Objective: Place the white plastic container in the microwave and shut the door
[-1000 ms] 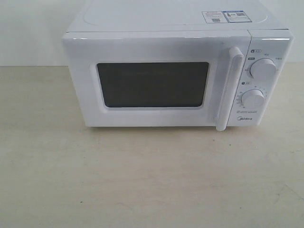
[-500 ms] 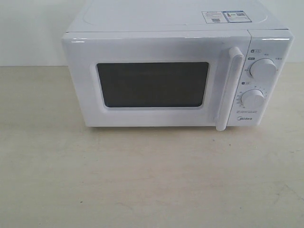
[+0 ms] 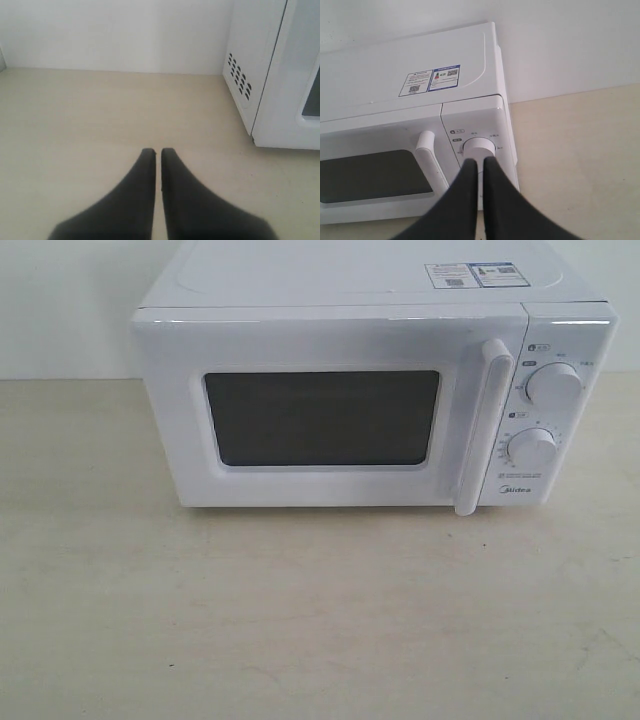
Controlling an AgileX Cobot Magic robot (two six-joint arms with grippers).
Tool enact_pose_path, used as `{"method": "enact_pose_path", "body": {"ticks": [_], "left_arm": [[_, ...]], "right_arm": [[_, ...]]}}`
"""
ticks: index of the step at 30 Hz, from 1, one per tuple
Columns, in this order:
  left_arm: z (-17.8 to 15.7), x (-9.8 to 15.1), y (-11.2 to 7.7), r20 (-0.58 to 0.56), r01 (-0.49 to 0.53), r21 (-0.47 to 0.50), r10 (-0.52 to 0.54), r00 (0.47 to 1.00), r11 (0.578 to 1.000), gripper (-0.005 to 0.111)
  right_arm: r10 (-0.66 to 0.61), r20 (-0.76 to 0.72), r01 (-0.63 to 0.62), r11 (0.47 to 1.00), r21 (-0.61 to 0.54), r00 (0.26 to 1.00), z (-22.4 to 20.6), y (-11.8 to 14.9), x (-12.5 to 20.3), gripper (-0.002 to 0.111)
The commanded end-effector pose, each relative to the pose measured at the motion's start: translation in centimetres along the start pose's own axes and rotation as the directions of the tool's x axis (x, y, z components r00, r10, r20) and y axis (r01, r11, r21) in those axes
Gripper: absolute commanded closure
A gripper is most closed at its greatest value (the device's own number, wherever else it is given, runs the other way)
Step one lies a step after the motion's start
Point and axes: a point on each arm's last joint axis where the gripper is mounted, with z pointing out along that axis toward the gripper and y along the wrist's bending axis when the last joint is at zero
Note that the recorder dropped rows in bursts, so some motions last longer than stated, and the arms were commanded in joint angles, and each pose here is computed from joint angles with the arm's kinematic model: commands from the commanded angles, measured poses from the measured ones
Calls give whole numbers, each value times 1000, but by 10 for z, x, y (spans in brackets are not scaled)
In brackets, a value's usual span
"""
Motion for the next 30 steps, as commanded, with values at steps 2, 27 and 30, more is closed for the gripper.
{"method": "enact_pose_path", "body": {"ticks": [2,27,30], "left_arm": [[0,1,1,-2,14,-7,-14,1000,1000,102],[0,1,1,-2,9,-7,-10,1000,1000,102],[0,1,1,-2,9,-7,-10,1000,1000,102]], "right_arm": [[-4,5,4,1000,-2,1000,0,0,0,108],[-89,7,88,996,24,996,0,-3,0,108],[-88,54,86,996,36,995,-3,-6,-4,108]]}}
